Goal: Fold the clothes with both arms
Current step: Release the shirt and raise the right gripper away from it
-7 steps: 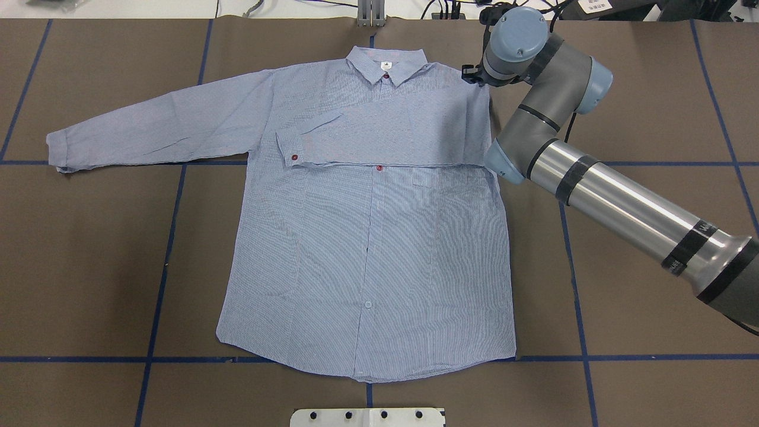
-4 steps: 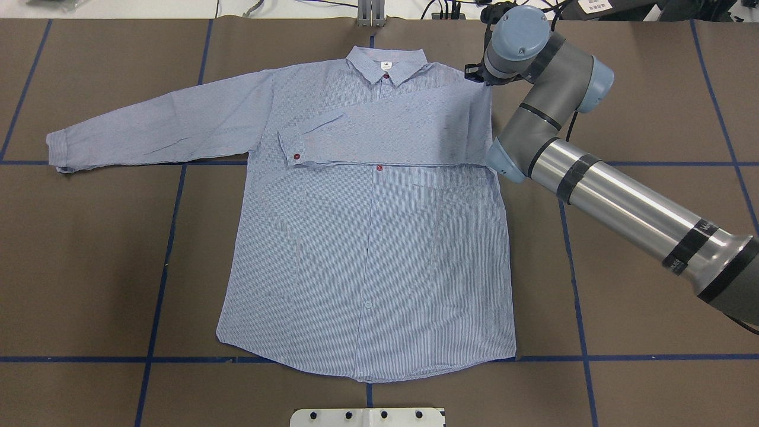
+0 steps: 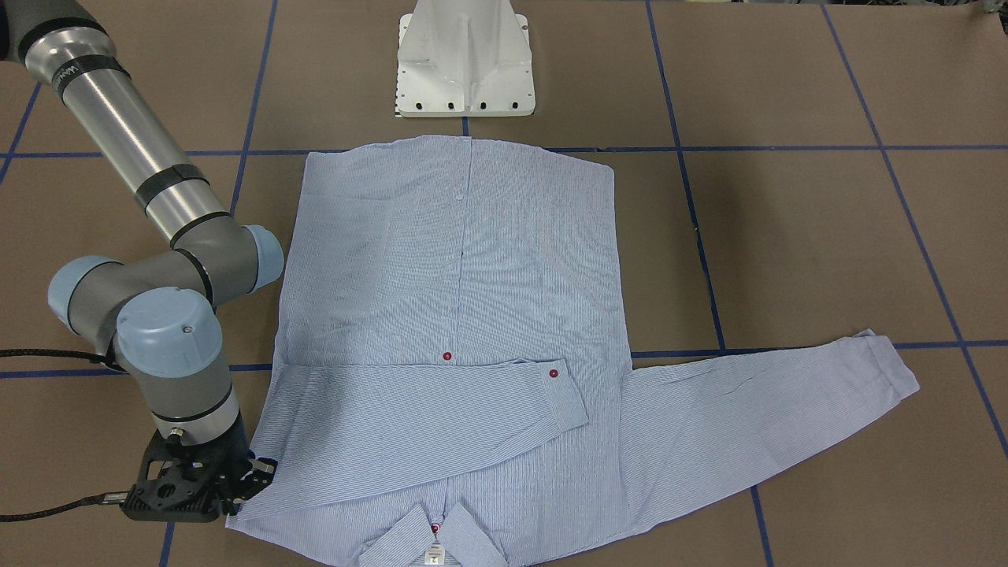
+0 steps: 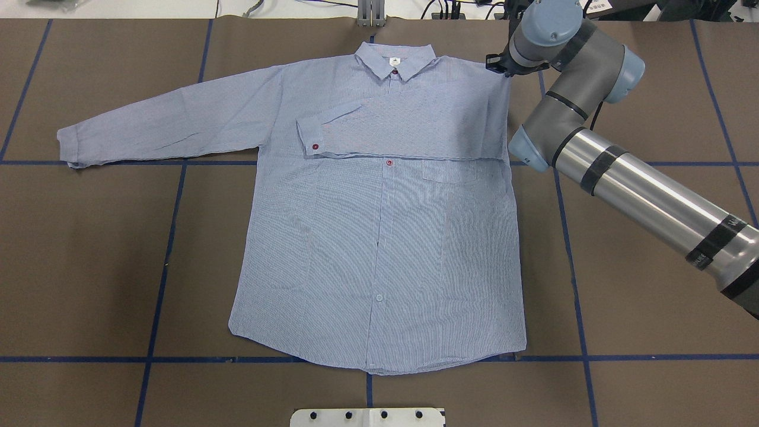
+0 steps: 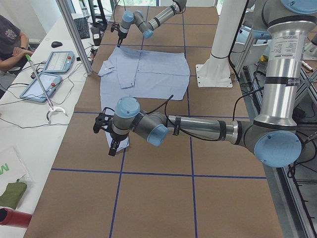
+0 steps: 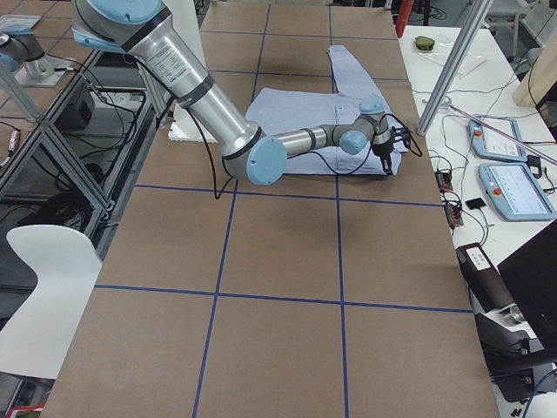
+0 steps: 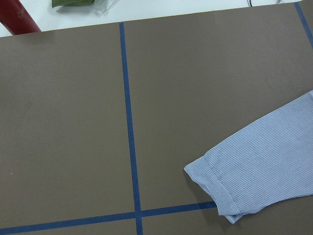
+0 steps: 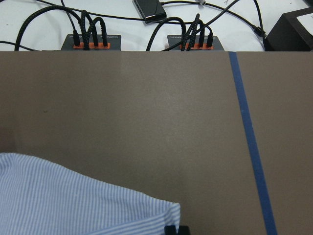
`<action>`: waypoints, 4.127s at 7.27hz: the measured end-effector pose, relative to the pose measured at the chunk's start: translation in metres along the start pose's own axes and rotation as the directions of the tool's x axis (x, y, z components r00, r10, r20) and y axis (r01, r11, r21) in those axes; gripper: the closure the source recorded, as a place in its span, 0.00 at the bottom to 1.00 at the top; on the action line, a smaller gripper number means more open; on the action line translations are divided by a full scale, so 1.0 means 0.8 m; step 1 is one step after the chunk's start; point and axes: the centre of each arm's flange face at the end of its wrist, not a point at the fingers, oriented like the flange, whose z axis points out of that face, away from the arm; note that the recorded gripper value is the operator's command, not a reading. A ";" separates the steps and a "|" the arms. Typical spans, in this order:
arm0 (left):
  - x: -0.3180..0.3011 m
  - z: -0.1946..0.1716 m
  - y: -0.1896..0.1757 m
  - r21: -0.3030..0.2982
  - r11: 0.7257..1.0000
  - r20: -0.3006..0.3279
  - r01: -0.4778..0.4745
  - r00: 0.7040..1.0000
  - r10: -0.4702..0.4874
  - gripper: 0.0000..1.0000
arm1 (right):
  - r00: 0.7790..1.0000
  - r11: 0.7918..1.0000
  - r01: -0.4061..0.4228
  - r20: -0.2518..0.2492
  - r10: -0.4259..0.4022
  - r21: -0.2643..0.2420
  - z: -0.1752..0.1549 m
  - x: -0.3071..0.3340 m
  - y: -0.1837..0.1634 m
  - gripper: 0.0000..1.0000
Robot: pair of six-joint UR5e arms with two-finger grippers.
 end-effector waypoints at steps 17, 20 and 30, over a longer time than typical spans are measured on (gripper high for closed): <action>0.146 0.250 0.056 0.078 0.933 0.021 0.350 0.936 -0.353 0.25 | 0.969 0.946 0.202 0.193 -0.155 -0.255 -0.377 0.123 0.079 0.00; 0.158 0.264 0.046 0.077 0.933 0.020 0.352 0.935 -0.355 0.45 | 0.964 0.933 0.238 0.187 -0.191 -0.270 -0.366 0.141 0.089 0.00; 0.154 0.276 0.049 0.065 0.933 0.035 0.355 0.933 -0.358 0.96 | 0.966 0.929 0.233 0.179 -0.187 -0.287 -0.358 0.150 0.096 0.00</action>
